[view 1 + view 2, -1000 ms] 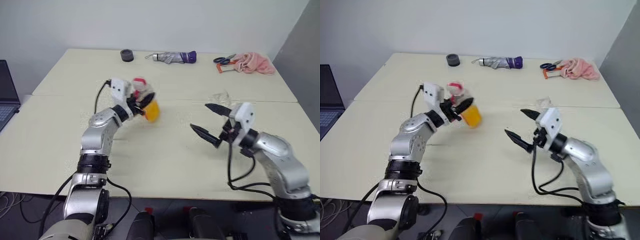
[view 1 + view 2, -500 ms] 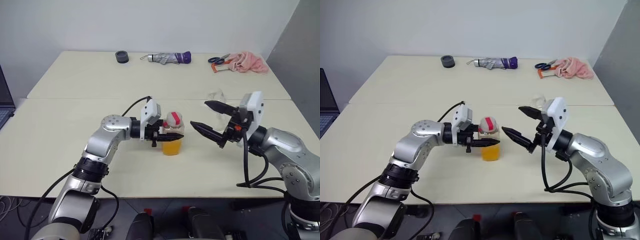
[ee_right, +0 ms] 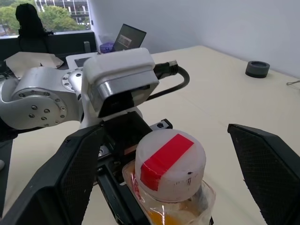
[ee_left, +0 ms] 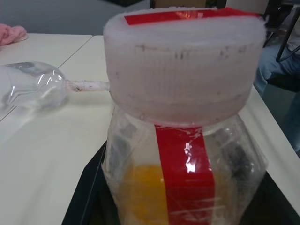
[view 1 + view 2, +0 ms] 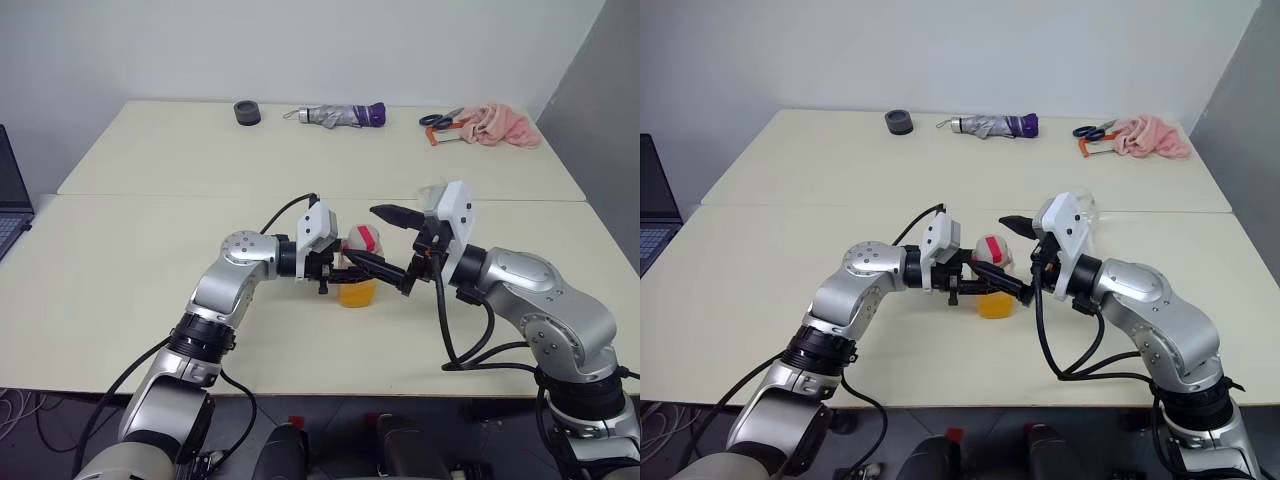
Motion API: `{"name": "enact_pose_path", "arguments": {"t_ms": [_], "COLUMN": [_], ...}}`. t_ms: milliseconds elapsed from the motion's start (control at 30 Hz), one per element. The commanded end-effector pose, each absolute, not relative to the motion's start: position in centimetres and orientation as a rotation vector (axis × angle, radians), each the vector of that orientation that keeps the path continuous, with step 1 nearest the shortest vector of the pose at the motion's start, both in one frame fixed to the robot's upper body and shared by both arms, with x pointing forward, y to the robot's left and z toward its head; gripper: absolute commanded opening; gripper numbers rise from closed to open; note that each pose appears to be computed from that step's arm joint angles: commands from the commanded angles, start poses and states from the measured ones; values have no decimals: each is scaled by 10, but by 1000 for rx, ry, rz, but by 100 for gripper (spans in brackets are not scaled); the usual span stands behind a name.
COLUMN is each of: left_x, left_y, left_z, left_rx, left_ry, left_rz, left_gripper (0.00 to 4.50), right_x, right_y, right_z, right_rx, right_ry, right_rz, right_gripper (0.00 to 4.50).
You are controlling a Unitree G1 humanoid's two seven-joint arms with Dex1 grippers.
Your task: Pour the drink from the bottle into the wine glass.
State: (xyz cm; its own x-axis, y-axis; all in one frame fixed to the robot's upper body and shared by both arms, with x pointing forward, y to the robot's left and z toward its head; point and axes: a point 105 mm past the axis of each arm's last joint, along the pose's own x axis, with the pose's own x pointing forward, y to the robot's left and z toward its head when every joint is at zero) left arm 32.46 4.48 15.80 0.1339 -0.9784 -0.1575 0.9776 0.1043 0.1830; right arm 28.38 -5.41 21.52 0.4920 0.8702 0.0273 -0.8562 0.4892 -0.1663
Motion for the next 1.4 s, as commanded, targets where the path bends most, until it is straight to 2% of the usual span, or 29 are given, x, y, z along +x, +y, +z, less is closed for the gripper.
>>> {"name": "enact_pose_path", "arguments": {"t_ms": [33,133,333,367,533,633,733,900,1033,1167,1300,1400], "left_x": [324,323,322,322,319,316,316,322,325,332,336,337], "left_y": [46,46,47,47,47,49,52,51,50,52,54,54], "left_z": [177,178,180,182,188,192,196,196,195,193,190,189], "left_rx": [281,279,271,266,253,256,275,283,274,251,234,228], "left_ry": [-86,-91,-103,-112,-133,-143,-149,-152,-157,-151,-140,-135], "left_rz": [-1434,-1437,-1443,-1446,-1467,-1505,-1548,-1537,-1514,-1456,-1426,-1422], "left_gripper": [187,187,187,187,187,187,185,184,183,183,183,183], "right_x": [284,286,286,285,284,275,276,291,299,294,279,281], "right_y": [-50,-49,-47,-47,-46,-45,-53,-60,-70,-84,-85,-79], "right_z": [224,223,218,217,214,217,221,221,225,239,242,235], "right_rx": [-156,-144,-141,-146,-155,-173,-287,-334,-282,-192,-123,-148], "right_ry": [-169,-169,-150,-143,-135,-136,-99,-72,-113,-176,-213,-209], "right_rz": [1049,1043,1066,1076,1127,1301,1481,1478,1359,1219,1100,989], "right_gripper": [450,392,189,185,186,186,186,186,319,450,450,450]}}
